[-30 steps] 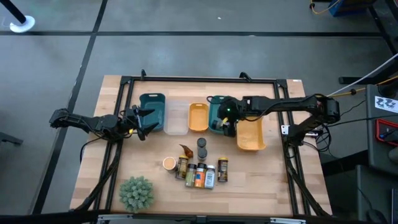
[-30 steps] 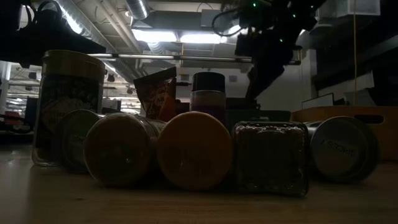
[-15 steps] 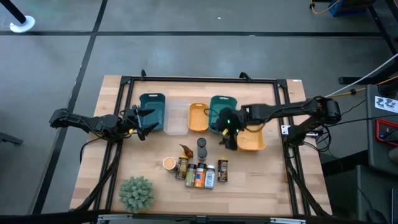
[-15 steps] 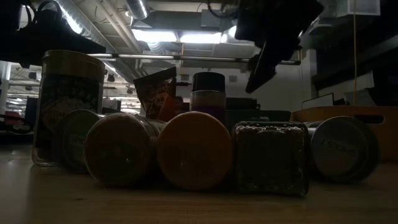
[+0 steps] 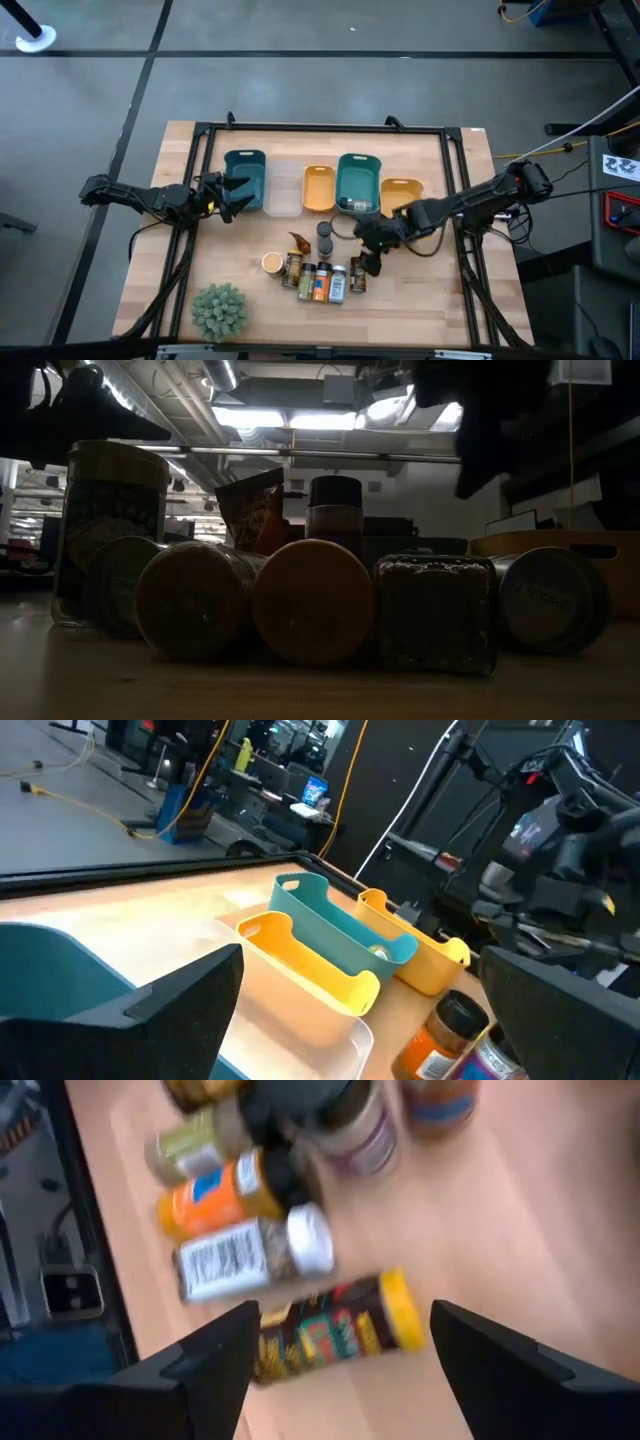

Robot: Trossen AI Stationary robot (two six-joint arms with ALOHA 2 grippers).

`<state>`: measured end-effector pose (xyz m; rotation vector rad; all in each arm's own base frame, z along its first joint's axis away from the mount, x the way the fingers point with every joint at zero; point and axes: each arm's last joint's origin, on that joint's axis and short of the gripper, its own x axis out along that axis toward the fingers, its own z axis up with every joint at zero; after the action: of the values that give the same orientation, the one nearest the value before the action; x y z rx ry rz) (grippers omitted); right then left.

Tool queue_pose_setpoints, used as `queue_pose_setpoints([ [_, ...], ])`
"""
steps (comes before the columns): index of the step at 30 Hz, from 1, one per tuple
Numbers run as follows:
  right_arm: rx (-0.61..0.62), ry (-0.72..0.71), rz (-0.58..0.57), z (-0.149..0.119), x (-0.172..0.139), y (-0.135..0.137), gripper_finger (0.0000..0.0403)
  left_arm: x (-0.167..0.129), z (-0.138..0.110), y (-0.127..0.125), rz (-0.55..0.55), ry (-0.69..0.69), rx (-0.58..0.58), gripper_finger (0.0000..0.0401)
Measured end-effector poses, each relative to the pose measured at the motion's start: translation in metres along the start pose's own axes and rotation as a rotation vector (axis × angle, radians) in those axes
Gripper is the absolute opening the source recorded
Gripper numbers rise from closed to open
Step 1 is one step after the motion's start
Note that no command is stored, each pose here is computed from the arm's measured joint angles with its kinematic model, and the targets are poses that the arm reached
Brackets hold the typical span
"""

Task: Sort spices by type
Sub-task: Put the yellow seasoning can into the right yellow bin

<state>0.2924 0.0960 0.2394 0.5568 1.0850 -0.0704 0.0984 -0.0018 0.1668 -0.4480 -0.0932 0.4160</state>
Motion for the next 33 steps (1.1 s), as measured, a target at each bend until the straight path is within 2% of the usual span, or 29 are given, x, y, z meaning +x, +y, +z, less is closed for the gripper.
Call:
queue_pose_setpoints([
  [4, 0.008, 0.058, -0.035, -0.016, 0.000, 0.008, 0.0294, 0.000, 0.000, 0.000, 0.000, 0.000, 0.028, 0.0389],
  [8, 0.077, 0.049, -0.100, -0.023, 0.000, 0.008, 0.0294, 0.000, 0.000, 0.000, 0.000, 0.000, 0.011, 0.0389],
  [18, 0.523, -0.037, -0.156, -0.022, 0.002, 0.006, 0.0294, 0.000, 0.000, 0.000, 0.000, 0.000, 0.037, 0.0389],
  [22, 0.646, -0.060, -0.161, -0.021, 0.010, 0.007, 0.0294, 0.000, 0.000, 0.000, 0.000, 0.000, 0.037, 0.0389],
  [33, 0.761, -0.037, -0.188, -0.029, 0.058, 0.014, 0.0294, 0.001, -0.001, 0.000, 0.003, 0.013, 0.024, 0.0389],
])
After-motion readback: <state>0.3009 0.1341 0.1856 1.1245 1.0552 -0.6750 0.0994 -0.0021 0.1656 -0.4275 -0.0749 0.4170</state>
